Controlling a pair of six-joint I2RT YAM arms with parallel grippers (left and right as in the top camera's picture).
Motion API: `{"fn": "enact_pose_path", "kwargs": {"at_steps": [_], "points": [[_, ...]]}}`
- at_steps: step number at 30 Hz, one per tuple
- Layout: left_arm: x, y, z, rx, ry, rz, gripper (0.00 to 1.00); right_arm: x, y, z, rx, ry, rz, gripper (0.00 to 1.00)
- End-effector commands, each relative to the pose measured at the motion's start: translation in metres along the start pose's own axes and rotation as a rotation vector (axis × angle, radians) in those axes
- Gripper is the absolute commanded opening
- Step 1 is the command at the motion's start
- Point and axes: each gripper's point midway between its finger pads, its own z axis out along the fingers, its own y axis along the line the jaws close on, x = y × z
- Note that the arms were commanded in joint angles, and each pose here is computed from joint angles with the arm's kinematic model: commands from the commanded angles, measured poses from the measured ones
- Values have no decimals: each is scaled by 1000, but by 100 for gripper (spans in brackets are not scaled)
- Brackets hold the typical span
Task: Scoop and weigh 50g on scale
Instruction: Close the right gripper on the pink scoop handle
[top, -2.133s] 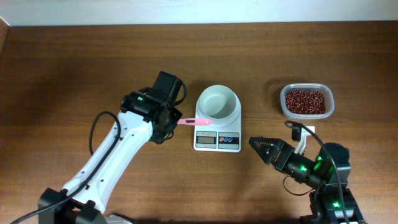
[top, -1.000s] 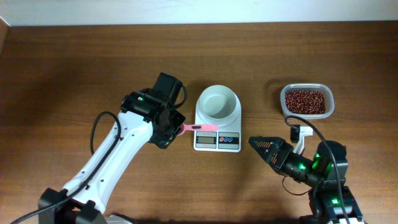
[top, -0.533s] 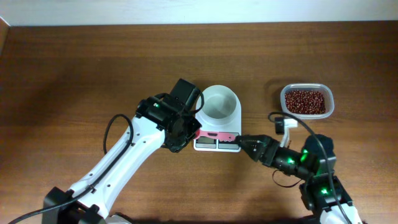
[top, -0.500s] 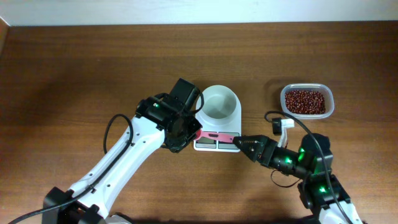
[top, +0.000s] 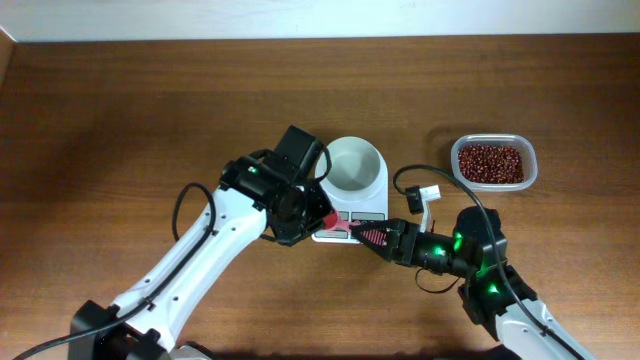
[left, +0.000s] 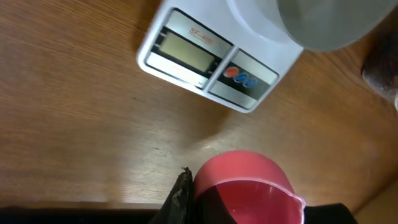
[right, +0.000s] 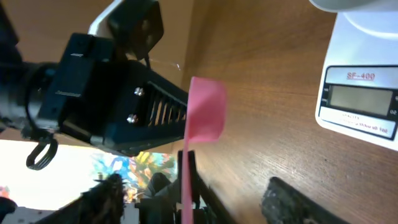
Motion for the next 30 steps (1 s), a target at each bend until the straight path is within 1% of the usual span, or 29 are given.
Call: {"fn": "enact_pose_path", "kwargs": {"at_steps": [1,2,5,8,11,14,18,20,22,25,30], "points": [[10,-5,7,4,24,23,0,-5,5,2,-4,-16,13,57],[10,-5,8,-2,16,0,0,-5,5,2,-4,-15,13,52],[10,-5,9,-13,0,-12,0,-4,6,2,-7,-9,13,45],[10,-5,9,-13,0,-12,0,-3,6,2,-10,-4,13,31],[10,-6,9,-12,-2,-11,0,-3,7,2,-11,-2,28,28],[10,-6,9,-11,-1,-11,0,-3,7,2,-11,-2,31,22],[10,-6,9,-12,-1,-11,0,-3,7,2,-11,-2,35,17],[10,-5,9,-12,-1,-11,0,-3,7,2,-11,-3,35,17],[10,-5,9,-13,0,-11,0,-4,6,2,-9,-8,35,22],[12,-5,9,-19,4,-8,0,-6,5,2,-4,-18,35,22],[15,-5,10,-27,-2,7,0,-8,9,1,-18,-24,56,8]]}}
